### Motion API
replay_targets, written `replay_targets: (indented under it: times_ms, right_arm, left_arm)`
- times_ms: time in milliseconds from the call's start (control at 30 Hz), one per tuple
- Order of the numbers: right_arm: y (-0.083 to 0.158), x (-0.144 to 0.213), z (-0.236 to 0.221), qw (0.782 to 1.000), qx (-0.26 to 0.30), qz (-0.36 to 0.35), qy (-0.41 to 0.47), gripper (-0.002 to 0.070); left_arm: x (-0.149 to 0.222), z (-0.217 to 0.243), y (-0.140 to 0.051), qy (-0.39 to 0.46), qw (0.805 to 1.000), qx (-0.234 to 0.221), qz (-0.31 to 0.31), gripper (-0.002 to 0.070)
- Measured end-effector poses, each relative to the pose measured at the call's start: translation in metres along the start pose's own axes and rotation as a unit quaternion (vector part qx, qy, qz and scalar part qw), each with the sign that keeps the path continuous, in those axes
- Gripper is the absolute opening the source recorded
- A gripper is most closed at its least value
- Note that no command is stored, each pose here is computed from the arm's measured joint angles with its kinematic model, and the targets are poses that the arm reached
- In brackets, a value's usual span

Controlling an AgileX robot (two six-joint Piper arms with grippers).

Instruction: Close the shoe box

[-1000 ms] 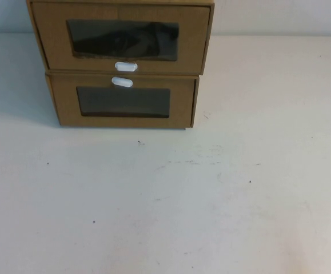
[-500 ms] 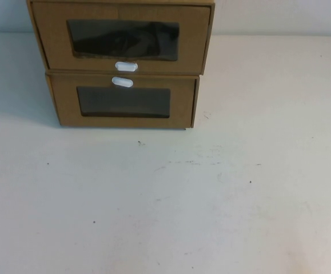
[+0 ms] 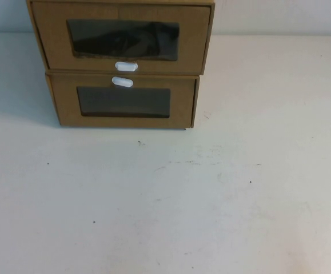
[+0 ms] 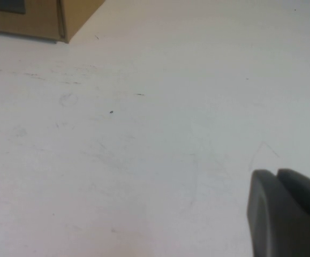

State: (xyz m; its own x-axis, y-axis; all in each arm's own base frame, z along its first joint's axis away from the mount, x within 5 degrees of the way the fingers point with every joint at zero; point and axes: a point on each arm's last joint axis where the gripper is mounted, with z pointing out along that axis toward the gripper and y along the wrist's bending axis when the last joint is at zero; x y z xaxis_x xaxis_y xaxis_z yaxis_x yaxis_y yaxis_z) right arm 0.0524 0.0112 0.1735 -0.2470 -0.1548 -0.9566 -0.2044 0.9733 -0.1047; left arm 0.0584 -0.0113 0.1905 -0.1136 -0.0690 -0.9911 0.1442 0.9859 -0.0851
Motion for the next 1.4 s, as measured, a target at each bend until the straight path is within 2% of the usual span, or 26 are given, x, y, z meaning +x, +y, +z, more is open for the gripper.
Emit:
replay_targets:
  times_ms: [267,467,567,667,1400]
  right_arm:
    - [0.000,0.000,0.000,1.000,0.000,0.001,0.000,-0.0013]
    - [0.000,0.000,0.000,1.000,0.000,0.001,-0.001,-0.0013]
    - [0.000,0.000,0.000,1.000,0.000,0.001,-0.001,-0.0013]
    - [0.000,0.000,0.000,1.000,0.000,0.001,-0.001,-0.0013]
    - [0.000,0.000,0.000,1.000,0.000,0.001,-0.001,-0.0013]
  left_arm:
    - [-0.007,-0.003,0.004,-0.046,0.997,-0.027,0.053,-0.0005]
    - [0.004,-0.003,0.006,0.013,0.996,-0.034,0.086,-0.0005]
    - [0.015,-0.004,0.007,0.075,0.993,-0.035,0.087,-0.0005]
    - [0.019,-0.005,0.008,0.100,0.990,-0.035,0.089,-0.0005]
    - [0.020,-0.005,0.008,0.107,0.990,-0.036,0.083,-0.0005]
